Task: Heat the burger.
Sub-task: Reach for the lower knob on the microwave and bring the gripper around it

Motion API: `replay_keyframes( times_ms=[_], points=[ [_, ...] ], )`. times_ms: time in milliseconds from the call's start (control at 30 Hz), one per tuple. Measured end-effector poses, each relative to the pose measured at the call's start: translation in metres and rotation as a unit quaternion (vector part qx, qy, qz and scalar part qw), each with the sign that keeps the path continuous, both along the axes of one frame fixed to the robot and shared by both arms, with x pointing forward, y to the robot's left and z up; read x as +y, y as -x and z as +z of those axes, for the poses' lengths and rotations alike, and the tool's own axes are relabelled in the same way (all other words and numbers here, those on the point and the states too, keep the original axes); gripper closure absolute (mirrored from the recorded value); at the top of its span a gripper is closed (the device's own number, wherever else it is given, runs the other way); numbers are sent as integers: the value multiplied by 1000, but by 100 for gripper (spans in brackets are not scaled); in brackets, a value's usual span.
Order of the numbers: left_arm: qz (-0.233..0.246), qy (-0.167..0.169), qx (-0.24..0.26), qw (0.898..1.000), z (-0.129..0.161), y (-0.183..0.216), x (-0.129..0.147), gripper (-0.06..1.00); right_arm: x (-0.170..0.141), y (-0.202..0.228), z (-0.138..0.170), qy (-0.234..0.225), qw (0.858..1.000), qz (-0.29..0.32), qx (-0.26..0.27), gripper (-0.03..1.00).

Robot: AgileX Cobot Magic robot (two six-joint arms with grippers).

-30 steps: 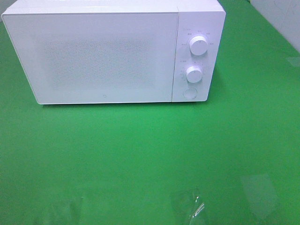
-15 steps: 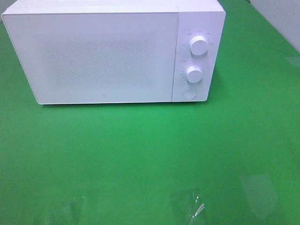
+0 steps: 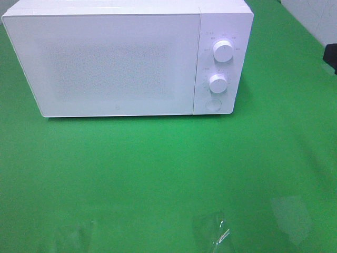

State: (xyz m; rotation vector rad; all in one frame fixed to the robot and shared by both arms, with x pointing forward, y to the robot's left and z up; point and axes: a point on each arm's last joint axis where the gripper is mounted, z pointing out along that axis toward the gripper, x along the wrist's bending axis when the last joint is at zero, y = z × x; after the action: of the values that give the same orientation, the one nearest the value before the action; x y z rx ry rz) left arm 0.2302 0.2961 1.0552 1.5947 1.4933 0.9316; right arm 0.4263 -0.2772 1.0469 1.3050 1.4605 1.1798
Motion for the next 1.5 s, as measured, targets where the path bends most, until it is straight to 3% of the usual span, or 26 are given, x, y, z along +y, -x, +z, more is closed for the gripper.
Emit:
replay_keyframes(
  times_ms=[367, 667, 1033, 1500],
  points=[
    [0, 0, 0, 1000, 0, 0, 0, -5, 7, -31, -22, -6, 999, 6, -41, 24],
    [0, 0, 0, 1000, 0, 0, 0, -5, 53, -50, -58, 41, 998, 17, -47, 24],
    [0, 0, 0, 1000, 0, 0, 0, -5, 88, -43, -83, 31, 997, -41, -61, 24],
    [0, 0, 0, 1000, 0, 0, 0, -5, 117, -38, -100, 32, 997, -49, -51, 24]
  ],
)
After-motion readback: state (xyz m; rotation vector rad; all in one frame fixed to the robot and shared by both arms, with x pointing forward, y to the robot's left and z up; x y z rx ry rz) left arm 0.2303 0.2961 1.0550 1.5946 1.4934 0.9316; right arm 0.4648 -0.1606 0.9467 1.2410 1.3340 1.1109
